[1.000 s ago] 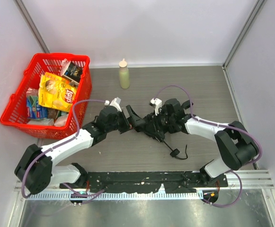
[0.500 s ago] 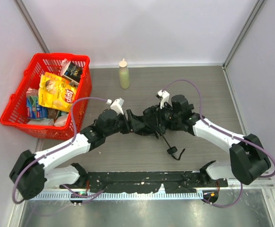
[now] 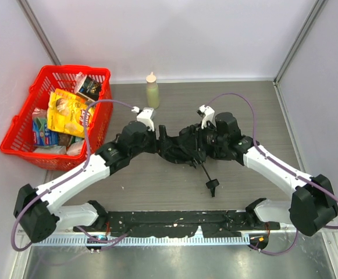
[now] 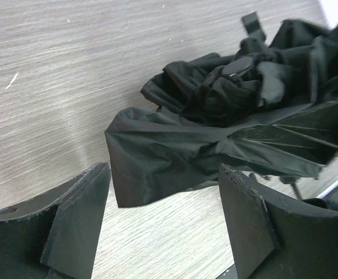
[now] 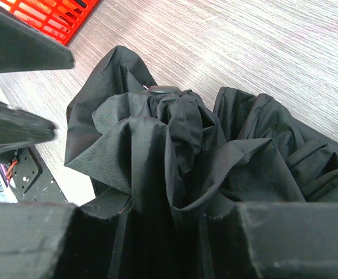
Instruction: Put away the umbrella
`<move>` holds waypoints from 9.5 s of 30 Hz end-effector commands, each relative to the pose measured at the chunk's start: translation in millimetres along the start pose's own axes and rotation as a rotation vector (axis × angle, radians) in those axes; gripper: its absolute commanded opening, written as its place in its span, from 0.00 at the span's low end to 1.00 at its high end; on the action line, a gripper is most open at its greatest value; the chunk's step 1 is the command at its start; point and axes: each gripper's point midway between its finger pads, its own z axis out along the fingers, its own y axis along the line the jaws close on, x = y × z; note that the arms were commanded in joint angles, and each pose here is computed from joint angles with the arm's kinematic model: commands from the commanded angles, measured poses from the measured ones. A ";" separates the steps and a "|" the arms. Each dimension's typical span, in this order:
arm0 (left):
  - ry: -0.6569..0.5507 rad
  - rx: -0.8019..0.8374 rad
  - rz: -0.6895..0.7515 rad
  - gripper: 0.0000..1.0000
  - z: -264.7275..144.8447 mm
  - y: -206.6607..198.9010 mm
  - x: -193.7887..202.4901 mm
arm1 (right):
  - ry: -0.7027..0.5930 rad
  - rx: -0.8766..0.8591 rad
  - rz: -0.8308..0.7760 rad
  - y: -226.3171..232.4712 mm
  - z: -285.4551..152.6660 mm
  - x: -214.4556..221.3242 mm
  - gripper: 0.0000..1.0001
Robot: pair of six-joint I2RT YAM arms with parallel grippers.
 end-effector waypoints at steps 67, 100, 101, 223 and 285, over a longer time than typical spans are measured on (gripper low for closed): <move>-0.119 0.023 -0.288 0.72 5.2 37.9 -50.0 | -0.249 0.677 -0.554 -51.7 -140.9 -204.6 0.00; -0.143 -0.272 -0.767 0.73 -46.4 111.3 57.2 | 0.714 0.010 -0.905 -40.9 99.4 135.4 0.00; -0.139 -0.305 -0.804 0.74 -45.9 115.1 59.6 | 0.729 -0.038 -0.882 -36.3 102.5 143.5 0.00; 0.355 -0.458 -0.938 0.00 80.4 108.6 163.0 | 0.054 0.522 -0.596 -31.7 105.0 87.0 0.57; 0.514 -0.520 -0.835 0.00 72.3 94.9 184.1 | 0.061 0.395 -0.309 1.3 55.1 80.7 0.75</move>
